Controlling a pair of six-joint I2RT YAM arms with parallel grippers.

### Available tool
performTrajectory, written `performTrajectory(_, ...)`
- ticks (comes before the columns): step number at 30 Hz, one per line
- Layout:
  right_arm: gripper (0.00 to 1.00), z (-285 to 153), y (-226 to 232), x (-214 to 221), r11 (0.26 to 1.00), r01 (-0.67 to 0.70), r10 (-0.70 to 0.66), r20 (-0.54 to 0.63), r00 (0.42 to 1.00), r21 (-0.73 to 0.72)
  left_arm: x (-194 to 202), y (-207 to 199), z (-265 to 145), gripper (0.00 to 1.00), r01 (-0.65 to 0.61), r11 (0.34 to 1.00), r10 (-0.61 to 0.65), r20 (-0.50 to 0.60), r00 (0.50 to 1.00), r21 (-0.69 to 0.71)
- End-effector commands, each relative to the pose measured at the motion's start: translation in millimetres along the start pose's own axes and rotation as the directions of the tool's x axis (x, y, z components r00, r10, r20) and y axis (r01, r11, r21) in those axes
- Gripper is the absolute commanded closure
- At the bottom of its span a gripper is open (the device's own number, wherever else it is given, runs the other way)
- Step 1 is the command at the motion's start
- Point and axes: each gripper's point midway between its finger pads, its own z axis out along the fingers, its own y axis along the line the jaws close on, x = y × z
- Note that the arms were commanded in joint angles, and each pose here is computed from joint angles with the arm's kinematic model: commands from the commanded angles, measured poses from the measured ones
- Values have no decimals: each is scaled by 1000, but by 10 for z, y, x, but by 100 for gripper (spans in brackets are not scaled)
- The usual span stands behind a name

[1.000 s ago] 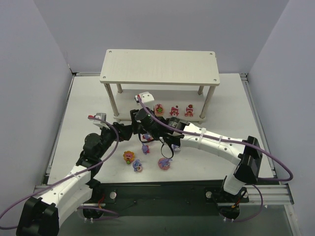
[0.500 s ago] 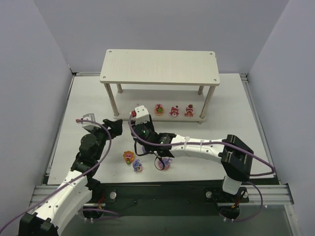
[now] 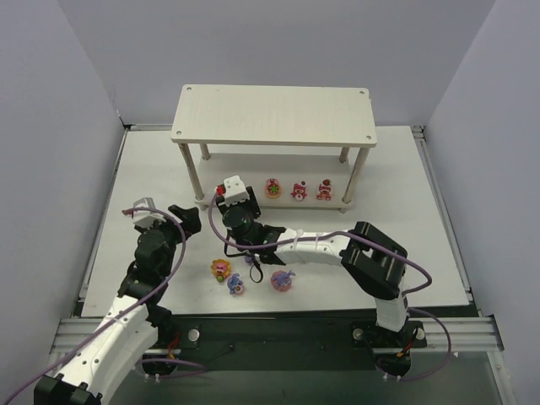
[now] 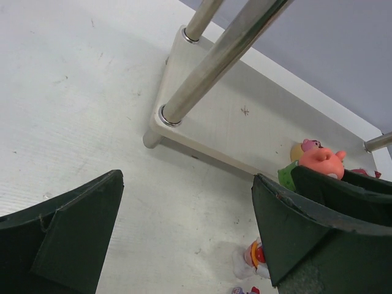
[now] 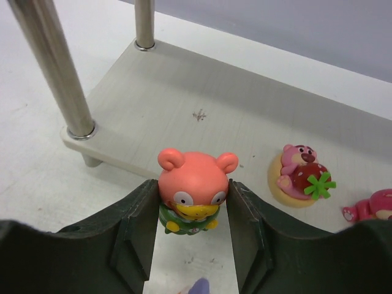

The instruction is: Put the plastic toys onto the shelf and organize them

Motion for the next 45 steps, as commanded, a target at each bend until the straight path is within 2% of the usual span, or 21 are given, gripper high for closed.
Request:
performTrajectory(1,100,191,-139,-349,992,-107,99,119,988,62,-290,-46,-17,4,29,999,-28,63,998,-19)
performTrajectory(10,100,547,-297,-330,987,-93,72,157,985,132,-415,37,-58,4,35,996,-30,68,997,-76)
performTrajectory(19,100,733,-315,-245,981,-111,88,149,985,158,-424,10,-55,4,44,998,-40,66,997,-52)
performTrajectory(42,100,877,-387,55,965,-124,94,133,987,232,-335,55,30,4,41,998,-38,50,998,-51)
performTrajectory(45,97,882,-392,76,963,-126,95,137,986,237,-315,60,38,3,42,998,-40,43,998,-52)
